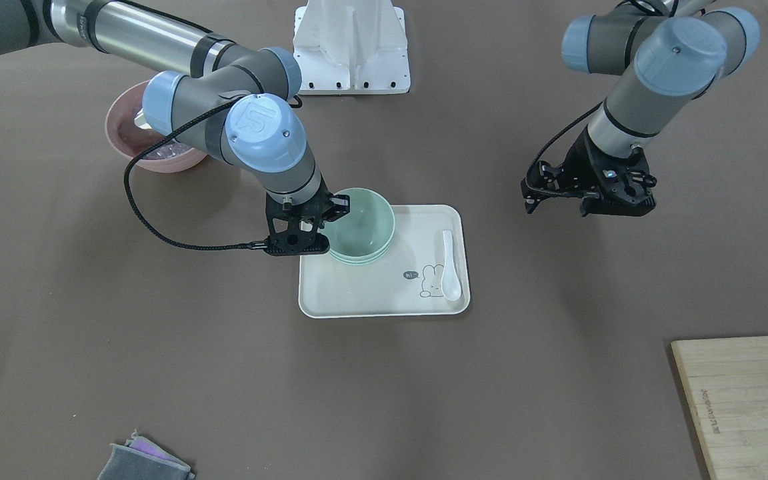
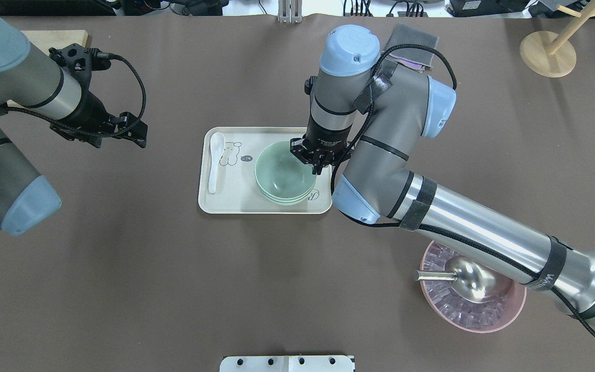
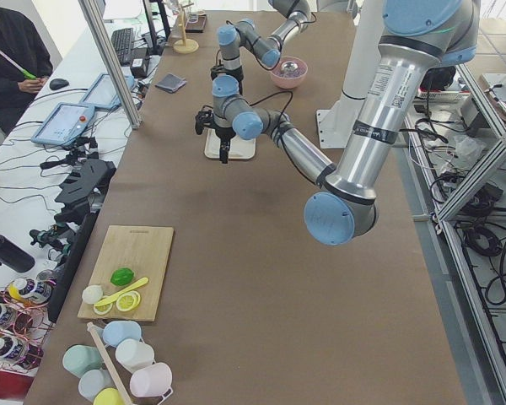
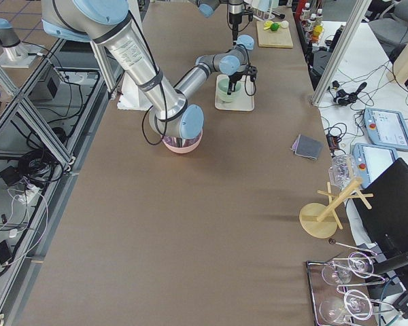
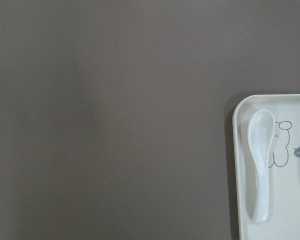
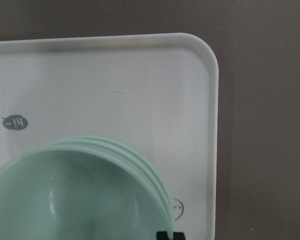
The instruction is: Stack green bowls together
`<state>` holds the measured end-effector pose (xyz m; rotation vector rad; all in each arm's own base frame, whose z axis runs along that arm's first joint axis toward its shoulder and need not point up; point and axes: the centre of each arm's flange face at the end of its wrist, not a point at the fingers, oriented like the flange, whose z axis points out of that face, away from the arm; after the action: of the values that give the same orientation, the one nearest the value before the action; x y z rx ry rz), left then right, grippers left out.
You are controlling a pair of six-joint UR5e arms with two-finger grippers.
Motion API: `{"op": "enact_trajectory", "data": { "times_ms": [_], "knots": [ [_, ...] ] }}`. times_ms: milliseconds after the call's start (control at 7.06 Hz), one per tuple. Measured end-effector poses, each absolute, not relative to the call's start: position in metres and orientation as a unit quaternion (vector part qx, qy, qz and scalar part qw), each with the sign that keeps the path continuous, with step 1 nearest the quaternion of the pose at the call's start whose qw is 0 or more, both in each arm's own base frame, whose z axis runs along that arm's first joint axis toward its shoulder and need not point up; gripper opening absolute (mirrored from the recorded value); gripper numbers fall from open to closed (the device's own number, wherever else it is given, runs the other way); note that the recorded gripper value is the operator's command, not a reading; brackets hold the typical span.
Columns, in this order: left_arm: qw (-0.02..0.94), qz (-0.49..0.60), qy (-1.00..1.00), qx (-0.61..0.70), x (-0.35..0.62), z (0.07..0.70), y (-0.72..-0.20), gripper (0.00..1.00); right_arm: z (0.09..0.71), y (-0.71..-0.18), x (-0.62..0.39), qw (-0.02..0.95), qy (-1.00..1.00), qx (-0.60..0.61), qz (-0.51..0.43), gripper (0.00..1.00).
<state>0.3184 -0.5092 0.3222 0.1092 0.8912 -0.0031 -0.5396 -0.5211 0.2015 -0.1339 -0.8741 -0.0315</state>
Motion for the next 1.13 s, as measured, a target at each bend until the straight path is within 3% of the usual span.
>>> {"op": "enact_trajectory", "data": {
  "times_ms": [283,425,567,1134],
  "knots": [
    [0.901,-0.002,0.431,0.052,0.319,0.323,-0.509,0.98,0.202,-0.522,-0.541,0.903,-0.424,-0.064,-0.015,0.0],
    [0.901,-0.002,0.43,0.052,0.319,0.323,-0.509,0.98,0.202,-0.522,-0.541,0.903,-0.424,-0.064,-0.016,0.64],
    [0.901,-0.001,0.43,0.052,0.319,0.323,-0.509,0.98,0.202,-0.523,-0.54,0.902,-0.427,-0.061,-0.016,1.0],
    [0.901,-0.003,0.43,0.053,0.317,0.323,-0.512,0.98,0.194,-0.536,-0.516,0.89,-0.451,-0.07,-0.011,1.0]
  ]
}}
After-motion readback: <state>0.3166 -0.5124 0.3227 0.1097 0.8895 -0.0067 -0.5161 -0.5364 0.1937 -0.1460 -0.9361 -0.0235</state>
